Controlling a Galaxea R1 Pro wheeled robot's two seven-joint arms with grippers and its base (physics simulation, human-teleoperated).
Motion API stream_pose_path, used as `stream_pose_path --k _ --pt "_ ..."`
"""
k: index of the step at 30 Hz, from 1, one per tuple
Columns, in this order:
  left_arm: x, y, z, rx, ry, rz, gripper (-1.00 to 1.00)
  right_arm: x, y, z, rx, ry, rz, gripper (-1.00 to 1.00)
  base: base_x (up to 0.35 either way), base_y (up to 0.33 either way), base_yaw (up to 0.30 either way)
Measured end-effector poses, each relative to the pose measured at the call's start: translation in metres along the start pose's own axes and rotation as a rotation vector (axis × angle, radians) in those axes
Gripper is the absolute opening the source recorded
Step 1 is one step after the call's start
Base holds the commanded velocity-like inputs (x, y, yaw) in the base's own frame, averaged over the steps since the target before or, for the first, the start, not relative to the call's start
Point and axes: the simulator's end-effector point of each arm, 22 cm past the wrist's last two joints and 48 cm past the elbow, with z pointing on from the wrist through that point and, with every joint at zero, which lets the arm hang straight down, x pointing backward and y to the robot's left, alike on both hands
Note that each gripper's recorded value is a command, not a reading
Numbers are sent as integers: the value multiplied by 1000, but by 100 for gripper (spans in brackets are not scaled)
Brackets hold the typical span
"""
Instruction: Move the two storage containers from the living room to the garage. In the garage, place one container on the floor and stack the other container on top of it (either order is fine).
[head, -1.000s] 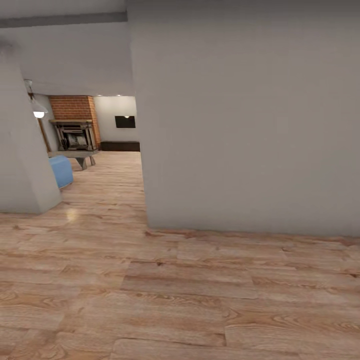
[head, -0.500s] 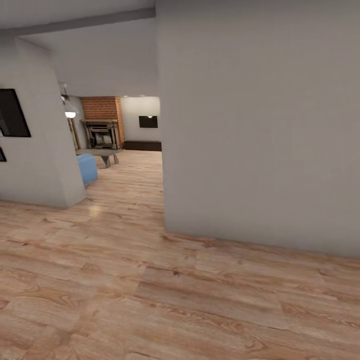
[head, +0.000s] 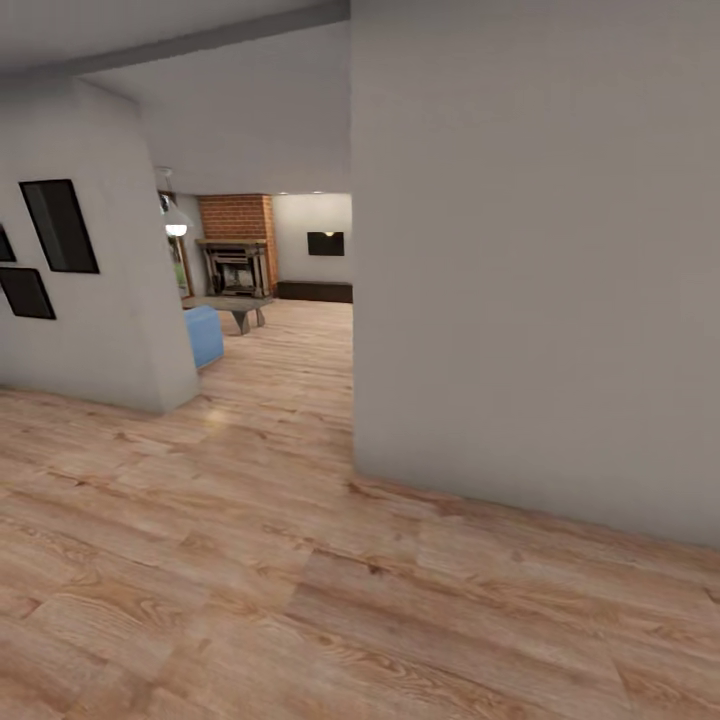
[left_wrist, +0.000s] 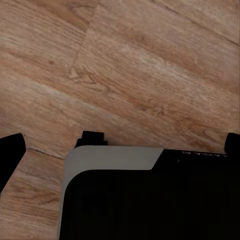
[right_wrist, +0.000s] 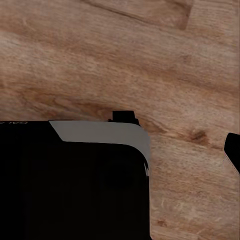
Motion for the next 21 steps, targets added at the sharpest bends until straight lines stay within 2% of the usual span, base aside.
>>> stream_pose_path --k 16,21 --pt "0 0 0 0 0 0 100 0 0 0 -1 0 0 100 322 0 4" --pt "0 0 0 0 0 0 100 0 0 0 0 0 0 100 322 0 218"
